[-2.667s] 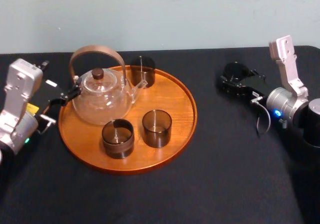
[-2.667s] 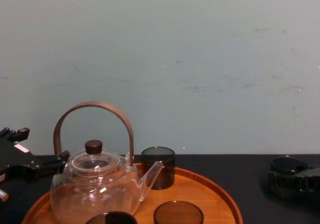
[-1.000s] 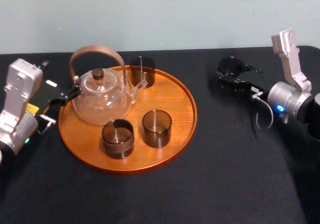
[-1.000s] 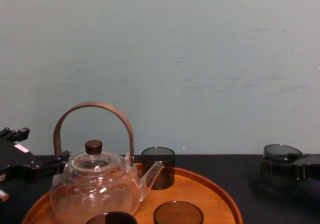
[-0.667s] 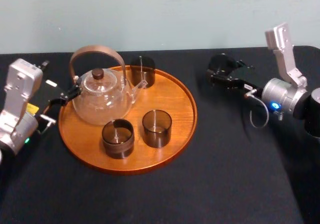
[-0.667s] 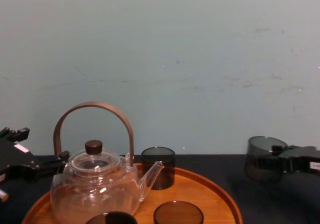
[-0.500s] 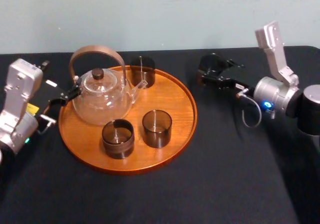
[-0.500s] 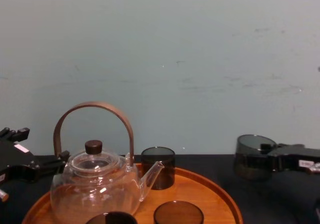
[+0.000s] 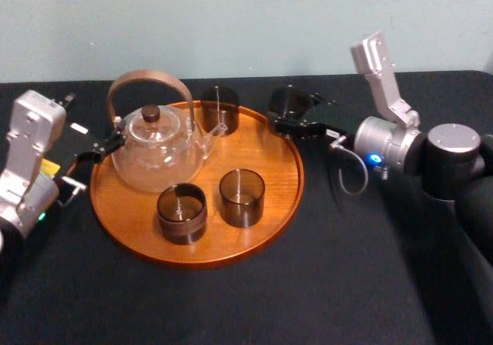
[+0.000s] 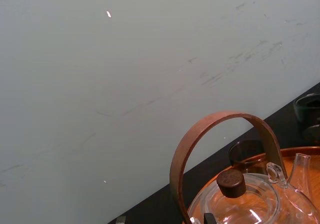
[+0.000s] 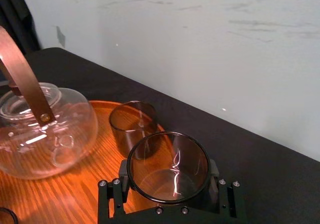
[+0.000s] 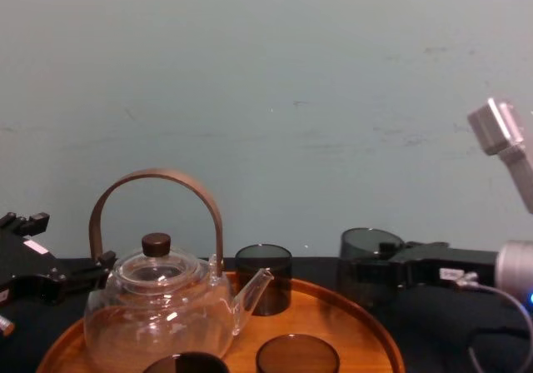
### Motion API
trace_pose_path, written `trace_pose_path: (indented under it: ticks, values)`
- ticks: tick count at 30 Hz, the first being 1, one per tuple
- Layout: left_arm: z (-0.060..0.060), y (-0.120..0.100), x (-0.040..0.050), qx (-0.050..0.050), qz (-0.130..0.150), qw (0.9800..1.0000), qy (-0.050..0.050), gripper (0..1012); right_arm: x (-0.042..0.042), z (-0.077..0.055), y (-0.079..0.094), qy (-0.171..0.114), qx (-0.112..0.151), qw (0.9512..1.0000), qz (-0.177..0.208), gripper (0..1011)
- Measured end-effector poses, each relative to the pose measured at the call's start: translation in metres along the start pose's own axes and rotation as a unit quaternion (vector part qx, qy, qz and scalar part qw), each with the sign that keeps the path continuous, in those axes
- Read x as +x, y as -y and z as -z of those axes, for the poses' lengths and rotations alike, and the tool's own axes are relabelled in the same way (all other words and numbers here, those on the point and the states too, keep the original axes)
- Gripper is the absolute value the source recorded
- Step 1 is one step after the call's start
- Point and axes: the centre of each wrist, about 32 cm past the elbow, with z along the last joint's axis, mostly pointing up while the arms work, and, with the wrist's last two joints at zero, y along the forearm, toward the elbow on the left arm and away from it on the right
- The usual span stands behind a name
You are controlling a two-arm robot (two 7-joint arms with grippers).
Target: Pick up the glass from the table and place it on the tray.
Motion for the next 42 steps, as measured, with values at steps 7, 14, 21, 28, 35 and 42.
trace_pose_path:
  ticks: [7, 14, 21, 28, 35, 42]
  values:
    - [0.0, 0.0, 0.0, 0.0, 0.0, 1.0, 0.0, 1010, -0.0097, 0.004, -0.017, -0.005, 0.003, 0.9997, -0.023, 905]
    - [0.0, 0.0, 0.0, 0.0, 0.0, 1.0, 0.0, 1009, -0.016, 0.011, -0.026, -0.009, 0.0, 0.9993, -0.035, 905]
    - [0.0, 0.0, 0.0, 0.0, 0.0, 1.0, 0.0, 1010, -0.0192, 0.019, -0.029, -0.014, -0.001, 0.999, -0.044, 905]
    - [0.0, 0.0, 0.0, 0.0, 0.0, 1.0, 0.0, 1010, -0.0207, 0.028, -0.034, -0.02, -0.001, 0.9985, -0.05, 905]
    - [0.0, 0.0, 0.0, 0.0, 0.0, 1.0, 0.0, 1009, -0.0209, 0.033, -0.037, -0.024, -0.001, 0.9983, -0.053, 905]
    - [0.0, 0.0, 0.0, 0.0, 0.0, 1.0, 0.0, 1009, -0.021, 0.035, -0.039, -0.023, 0.0, 0.9983, -0.053, 905]
